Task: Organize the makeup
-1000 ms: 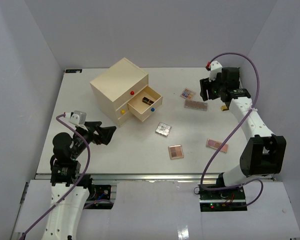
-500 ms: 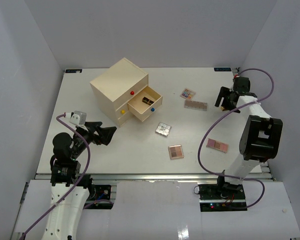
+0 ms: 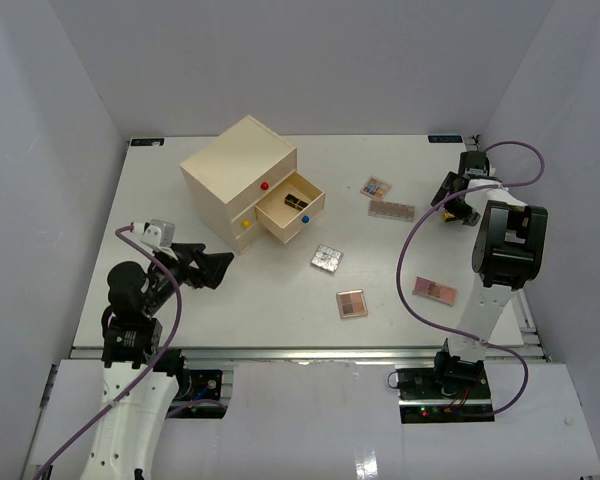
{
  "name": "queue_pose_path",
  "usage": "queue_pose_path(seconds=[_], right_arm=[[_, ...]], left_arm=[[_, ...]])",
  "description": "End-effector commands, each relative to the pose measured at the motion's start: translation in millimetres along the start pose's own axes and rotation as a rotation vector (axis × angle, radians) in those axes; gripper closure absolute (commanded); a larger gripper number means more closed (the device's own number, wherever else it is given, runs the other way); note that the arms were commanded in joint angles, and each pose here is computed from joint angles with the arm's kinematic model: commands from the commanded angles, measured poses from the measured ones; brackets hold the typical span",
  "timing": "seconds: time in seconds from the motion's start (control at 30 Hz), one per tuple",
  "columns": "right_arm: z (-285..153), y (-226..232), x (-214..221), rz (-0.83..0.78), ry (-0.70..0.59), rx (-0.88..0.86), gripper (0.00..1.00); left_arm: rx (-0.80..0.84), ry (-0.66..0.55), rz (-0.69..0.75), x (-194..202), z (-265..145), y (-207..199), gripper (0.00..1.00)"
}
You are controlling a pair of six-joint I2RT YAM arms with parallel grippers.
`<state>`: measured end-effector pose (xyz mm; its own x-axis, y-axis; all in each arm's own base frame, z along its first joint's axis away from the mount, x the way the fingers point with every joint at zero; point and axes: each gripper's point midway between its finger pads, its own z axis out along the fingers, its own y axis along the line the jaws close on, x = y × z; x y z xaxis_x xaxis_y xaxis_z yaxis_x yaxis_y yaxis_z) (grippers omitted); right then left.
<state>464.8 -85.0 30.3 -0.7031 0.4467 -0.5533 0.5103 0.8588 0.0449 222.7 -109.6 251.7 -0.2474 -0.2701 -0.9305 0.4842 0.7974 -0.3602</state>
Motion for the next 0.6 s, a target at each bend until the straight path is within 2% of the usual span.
queue_pose_path(seconds=[0.0,0.1,0.23,0.57], right_arm=[[4,-2,-32,0.080,-0.082,0.024,0.17],[4,-3,-32,0.085,-0.088,0.021,0.18],[3,-3,-31,0.086,-0.084,0.010,0.27],[-10,-1,-31,0.073,-0.095,-0.052,0.58]], left_arm=[[-0.011,0.002,0.002,2,3,5,0.02],[-0.019,0.002,0.000,2,3,6,0.02],[-0.019,0.000,0.002,1,2,6,0.02],[-0.019,-0.006,0.006,0,1,5,0.02]])
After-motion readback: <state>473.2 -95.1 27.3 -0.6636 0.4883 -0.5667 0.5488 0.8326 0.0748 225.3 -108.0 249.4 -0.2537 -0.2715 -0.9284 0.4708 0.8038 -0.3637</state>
